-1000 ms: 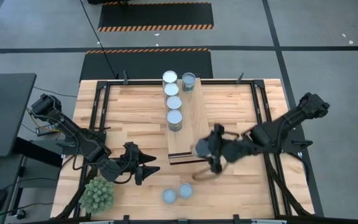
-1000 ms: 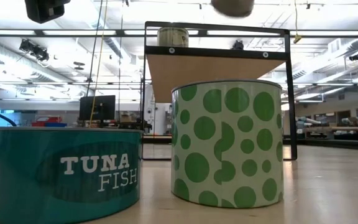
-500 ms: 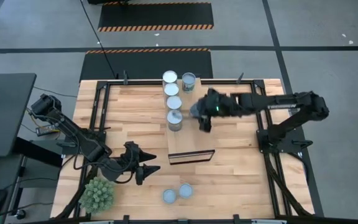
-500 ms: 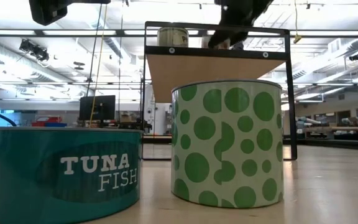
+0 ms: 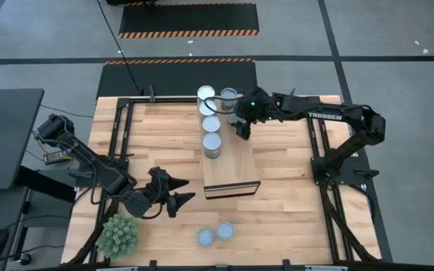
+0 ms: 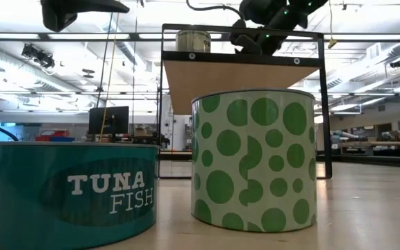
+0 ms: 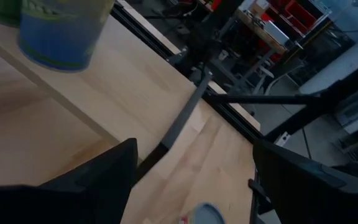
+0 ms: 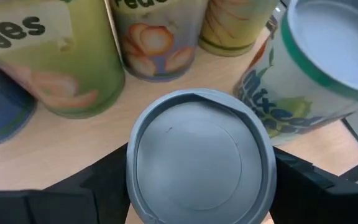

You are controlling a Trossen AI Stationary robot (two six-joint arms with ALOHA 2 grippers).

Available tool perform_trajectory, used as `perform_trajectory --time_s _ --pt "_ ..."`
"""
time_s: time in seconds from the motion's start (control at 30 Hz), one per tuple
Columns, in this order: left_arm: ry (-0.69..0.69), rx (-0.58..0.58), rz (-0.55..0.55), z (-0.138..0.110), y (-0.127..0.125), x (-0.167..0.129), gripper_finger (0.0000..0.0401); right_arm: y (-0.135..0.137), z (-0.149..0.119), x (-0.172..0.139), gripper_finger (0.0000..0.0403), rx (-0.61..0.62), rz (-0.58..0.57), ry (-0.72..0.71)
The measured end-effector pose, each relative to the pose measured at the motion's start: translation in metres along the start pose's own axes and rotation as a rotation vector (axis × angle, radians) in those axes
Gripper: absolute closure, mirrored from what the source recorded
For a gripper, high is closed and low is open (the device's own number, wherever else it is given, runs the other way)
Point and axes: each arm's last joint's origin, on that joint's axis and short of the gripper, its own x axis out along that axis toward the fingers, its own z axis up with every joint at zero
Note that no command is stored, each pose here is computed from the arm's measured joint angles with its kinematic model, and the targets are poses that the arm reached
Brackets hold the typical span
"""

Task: Pick and place cans onto a shelf
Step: Put the canned diced tomatoes on the shelf, then put the small canned peas on the shelf

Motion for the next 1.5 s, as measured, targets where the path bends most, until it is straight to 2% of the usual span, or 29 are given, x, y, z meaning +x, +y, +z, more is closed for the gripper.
perform_trajectory --time_s 0.63,1.03,1.2,1.33,1.5 --pt "-0.004 -0.006 0.008 0.003 0.002 0.004 0.0079 0.0 0.005 0.011 0.0105 0.07 0.016 -0.049" --pt "-0.003 -0.01 0.008 0.003 0.002 0.004 0.0079 0.0 0.006 0.012 0.0039 0.07 0.015 -0.069" --pt "-0.003 -0.01 0.008 0.003 0.002 0.004 0.0079 0.002 0.007 0.011 0.003 0.067 0.011 -0.074" --pt "-0.002 -0.014 0.007 0.003 0.002 0.003 0.0079 0.005 0.009 0.0 0.0031 0.063 0.019 -0.09" --pt "0.002 -0.016 0.004 0.002 0.001 0.003 0.0079 0.009 0.011 -0.027 0.0031 0.056 0.006 -0.126"
